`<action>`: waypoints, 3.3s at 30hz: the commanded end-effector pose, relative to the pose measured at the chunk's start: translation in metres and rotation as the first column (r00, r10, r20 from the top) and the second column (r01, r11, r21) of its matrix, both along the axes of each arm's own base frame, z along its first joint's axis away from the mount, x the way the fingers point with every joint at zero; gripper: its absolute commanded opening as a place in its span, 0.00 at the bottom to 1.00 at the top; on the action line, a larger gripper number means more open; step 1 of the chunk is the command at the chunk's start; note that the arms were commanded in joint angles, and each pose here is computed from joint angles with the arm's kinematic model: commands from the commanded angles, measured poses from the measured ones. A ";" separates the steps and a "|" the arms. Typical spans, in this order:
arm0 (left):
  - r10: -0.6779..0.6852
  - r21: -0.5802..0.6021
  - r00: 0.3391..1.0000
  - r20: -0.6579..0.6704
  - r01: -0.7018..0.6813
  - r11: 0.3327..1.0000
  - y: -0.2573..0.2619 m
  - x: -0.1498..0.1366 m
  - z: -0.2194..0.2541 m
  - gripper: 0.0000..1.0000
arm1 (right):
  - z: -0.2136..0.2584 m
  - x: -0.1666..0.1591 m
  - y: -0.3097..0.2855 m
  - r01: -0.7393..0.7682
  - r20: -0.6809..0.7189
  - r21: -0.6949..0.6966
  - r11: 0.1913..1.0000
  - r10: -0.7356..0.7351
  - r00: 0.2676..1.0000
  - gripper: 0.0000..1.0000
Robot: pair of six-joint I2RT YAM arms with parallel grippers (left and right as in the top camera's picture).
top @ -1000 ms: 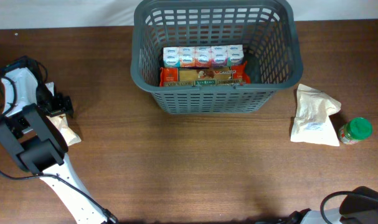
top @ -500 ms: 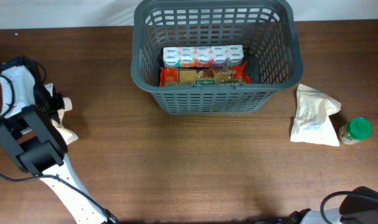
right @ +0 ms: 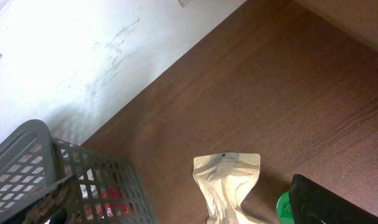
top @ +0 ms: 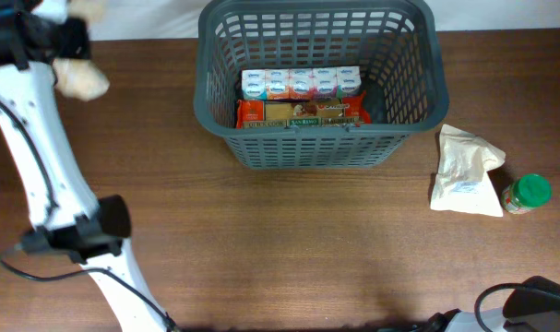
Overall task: Pack container
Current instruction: 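Grasp the crumpled paper bag with the left gripper and place it in the basket, then open the left gripper and raise the left arm away from the basket, then move the right gripper down to the green-lidded jar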
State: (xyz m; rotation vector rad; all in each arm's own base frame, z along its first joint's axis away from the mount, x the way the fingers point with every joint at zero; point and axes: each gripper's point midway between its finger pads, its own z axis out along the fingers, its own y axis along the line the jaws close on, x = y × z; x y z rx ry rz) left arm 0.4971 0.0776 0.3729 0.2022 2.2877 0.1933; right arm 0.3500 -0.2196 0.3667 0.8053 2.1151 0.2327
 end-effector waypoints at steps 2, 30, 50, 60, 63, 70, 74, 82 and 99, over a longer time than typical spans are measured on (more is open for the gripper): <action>-0.459 0.331 0.864 0.208 0.380 0.864 -0.106 -0.029 0.098 0.02 | 0.005 0.000 0.000 -0.005 0.013 -0.007 1.000 0.005 1.000 0.99; -0.903 0.041 0.335 -0.270 0.941 0.337 -0.431 -0.040 -0.185 0.11 | 0.005 0.000 0.000 -0.005 0.013 -0.007 1.000 0.005 1.000 0.99; -0.535 0.043 0.839 0.100 0.533 0.845 -0.295 -0.019 0.015 0.69 | 0.005 0.000 0.000 -0.005 0.013 -0.007 1.000 0.005 1.000 0.99; 0.090 -0.157 0.996 0.026 -0.085 0.984 -0.060 -0.010 0.016 0.69 | 0.005 0.000 0.000 -0.005 0.013 -0.007 1.000 0.005 1.000 0.99; 0.180 -0.159 0.982 -0.053 -0.187 0.969 -0.019 -0.014 -0.005 0.64 | 0.005 0.000 0.000 -0.005 0.013 -0.007 1.000 0.005 1.000 0.99; 0.243 -0.139 0.956 -0.165 -0.266 0.954 0.012 -0.014 -0.042 0.99 | 0.005 0.000 0.000 -0.005 0.013 -0.007 1.000 0.005 1.000 0.99; 0.245 -0.133 0.949 -0.200 -0.274 0.952 0.014 -0.009 -0.058 0.99 | 0.005 0.000 0.000 -0.005 0.013 -0.007 1.000 0.005 1.000 0.98; 0.244 -0.130 0.942 -0.231 -0.278 0.952 0.014 -0.011 -0.068 0.99 | 0.005 0.000 0.000 -0.005 0.013 -0.007 1.000 0.005 1.000 0.99; 0.244 -0.130 0.942 -0.231 -0.278 0.952 0.014 -0.011 -0.068 0.99 | 0.007 0.001 0.000 -0.008 0.023 -0.011 1.000 0.009 1.000 0.99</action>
